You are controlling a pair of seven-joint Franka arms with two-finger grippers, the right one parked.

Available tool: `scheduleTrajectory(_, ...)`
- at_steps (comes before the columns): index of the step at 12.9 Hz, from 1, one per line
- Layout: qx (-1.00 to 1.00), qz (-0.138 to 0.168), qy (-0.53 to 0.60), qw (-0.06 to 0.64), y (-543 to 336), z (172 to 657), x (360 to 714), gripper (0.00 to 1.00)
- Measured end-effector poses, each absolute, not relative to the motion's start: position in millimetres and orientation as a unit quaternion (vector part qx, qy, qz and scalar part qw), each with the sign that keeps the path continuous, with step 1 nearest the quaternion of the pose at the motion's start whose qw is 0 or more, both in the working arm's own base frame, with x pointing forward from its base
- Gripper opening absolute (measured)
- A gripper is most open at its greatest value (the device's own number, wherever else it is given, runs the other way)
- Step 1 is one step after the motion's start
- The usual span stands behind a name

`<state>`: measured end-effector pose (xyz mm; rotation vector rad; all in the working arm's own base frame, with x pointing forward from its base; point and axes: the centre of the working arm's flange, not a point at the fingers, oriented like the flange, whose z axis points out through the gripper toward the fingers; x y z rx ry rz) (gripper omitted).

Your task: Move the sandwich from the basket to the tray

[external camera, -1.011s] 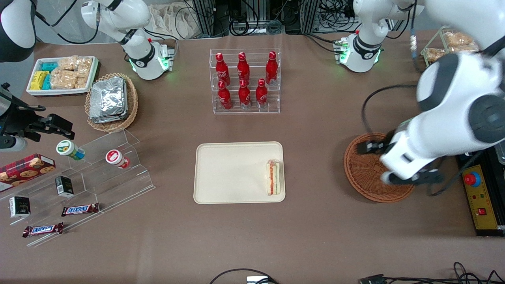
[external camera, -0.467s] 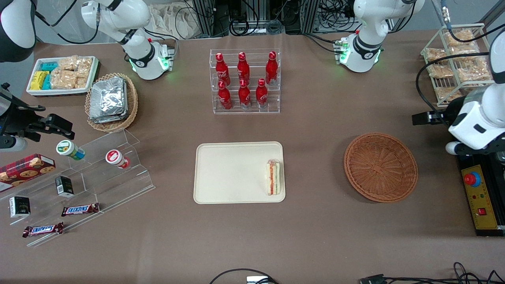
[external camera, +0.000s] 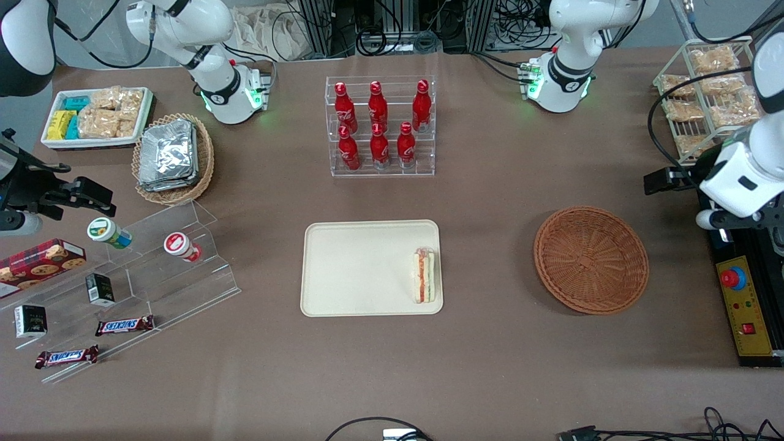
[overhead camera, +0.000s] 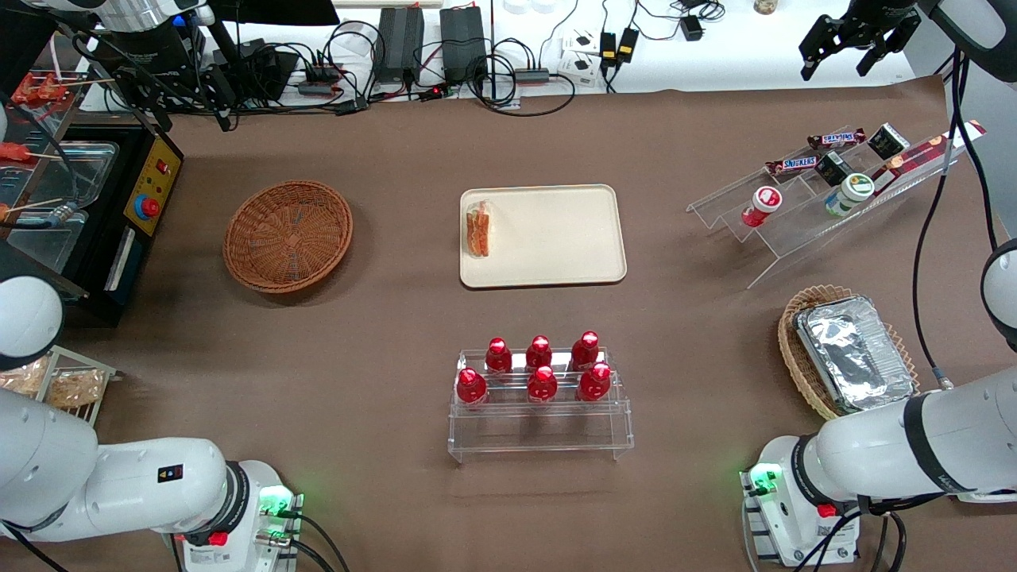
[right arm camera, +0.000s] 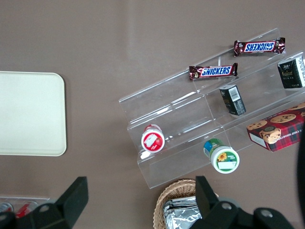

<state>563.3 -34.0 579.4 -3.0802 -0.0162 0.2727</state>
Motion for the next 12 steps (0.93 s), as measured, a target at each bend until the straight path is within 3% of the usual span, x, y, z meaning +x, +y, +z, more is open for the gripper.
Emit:
scheduleTrajectory(4, -0.997, 0.065, 0.014, 0.03, -38, 599, 538, 1.0)
scheduleTrajectory(12, -0.996, 0.077, 0.013, 0.03, -35, 586, 539, 1.0)
